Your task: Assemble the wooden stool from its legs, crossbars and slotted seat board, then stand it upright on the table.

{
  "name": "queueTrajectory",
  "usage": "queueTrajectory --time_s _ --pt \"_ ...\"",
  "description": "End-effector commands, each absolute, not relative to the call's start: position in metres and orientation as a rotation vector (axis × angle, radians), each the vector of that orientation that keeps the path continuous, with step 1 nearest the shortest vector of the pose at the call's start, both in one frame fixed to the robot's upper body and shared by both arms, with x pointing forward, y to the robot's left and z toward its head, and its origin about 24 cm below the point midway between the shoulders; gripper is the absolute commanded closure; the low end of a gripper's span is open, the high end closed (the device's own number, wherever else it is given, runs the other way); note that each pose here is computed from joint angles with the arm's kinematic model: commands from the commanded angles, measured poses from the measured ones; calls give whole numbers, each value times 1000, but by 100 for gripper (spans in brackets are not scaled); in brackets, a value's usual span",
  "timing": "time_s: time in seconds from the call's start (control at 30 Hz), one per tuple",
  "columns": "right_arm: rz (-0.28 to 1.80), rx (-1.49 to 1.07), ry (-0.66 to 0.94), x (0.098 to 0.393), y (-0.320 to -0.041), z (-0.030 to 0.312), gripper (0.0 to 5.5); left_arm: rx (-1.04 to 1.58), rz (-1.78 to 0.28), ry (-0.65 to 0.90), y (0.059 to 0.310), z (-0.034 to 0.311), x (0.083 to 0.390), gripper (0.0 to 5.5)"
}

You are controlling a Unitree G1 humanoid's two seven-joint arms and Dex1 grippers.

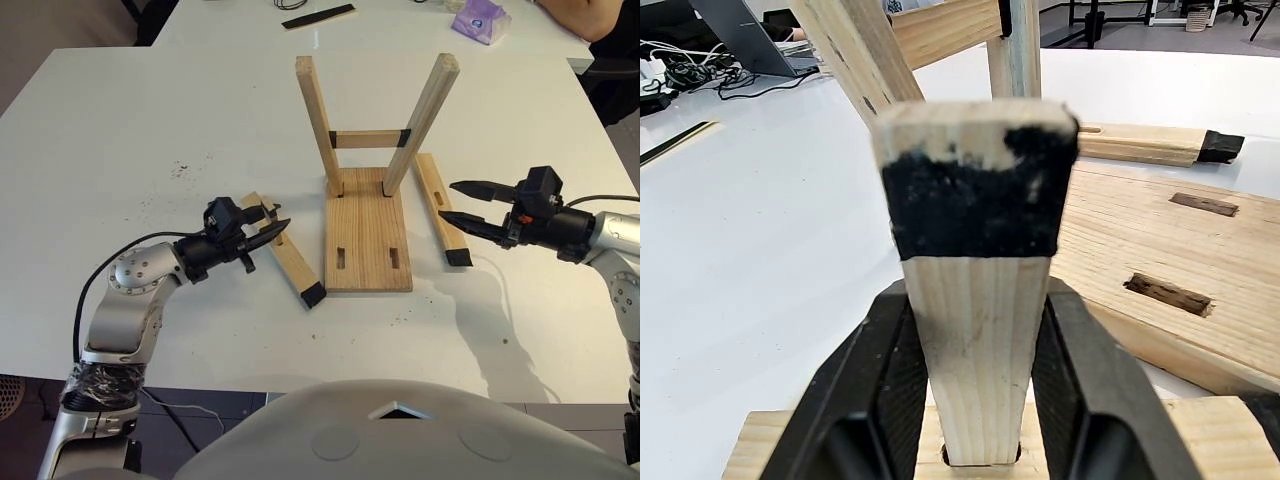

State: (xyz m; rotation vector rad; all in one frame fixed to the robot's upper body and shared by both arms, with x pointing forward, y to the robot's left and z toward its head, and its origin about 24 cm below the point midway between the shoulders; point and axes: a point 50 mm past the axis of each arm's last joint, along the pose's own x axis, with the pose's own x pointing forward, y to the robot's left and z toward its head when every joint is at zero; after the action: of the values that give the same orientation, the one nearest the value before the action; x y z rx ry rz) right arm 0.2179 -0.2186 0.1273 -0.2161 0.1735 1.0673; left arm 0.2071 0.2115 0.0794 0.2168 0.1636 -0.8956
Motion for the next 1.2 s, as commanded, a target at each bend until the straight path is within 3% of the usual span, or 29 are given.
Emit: queueTrajectory --time_s 0.03,0.3,0.53,0.57,0.8,0.9,1.2 --pt "1055 -242 183 214 -220 125 307 217 -855 286 226 60 193 419" --pt "1061 -241 180 217 -220 127 307 197 -875 347 222 40 178 419" --pt "1066 -239 182 220 -218 125 307 122 -868 401 214 36 187 419" --pt "1066 -239 181 220 -217 125 307 123 -878 412 214 36 187 382" --pt "1057 -236 193 219 -218 119 307 147 -838 463 225 17 180 271" --pt "1055 -238 197 220 -218 118 307 102 -797 383 226 27 190 237" --pt "1045 -240 197 218 -220 118 307 -12 -934 163 220 98 187 237"
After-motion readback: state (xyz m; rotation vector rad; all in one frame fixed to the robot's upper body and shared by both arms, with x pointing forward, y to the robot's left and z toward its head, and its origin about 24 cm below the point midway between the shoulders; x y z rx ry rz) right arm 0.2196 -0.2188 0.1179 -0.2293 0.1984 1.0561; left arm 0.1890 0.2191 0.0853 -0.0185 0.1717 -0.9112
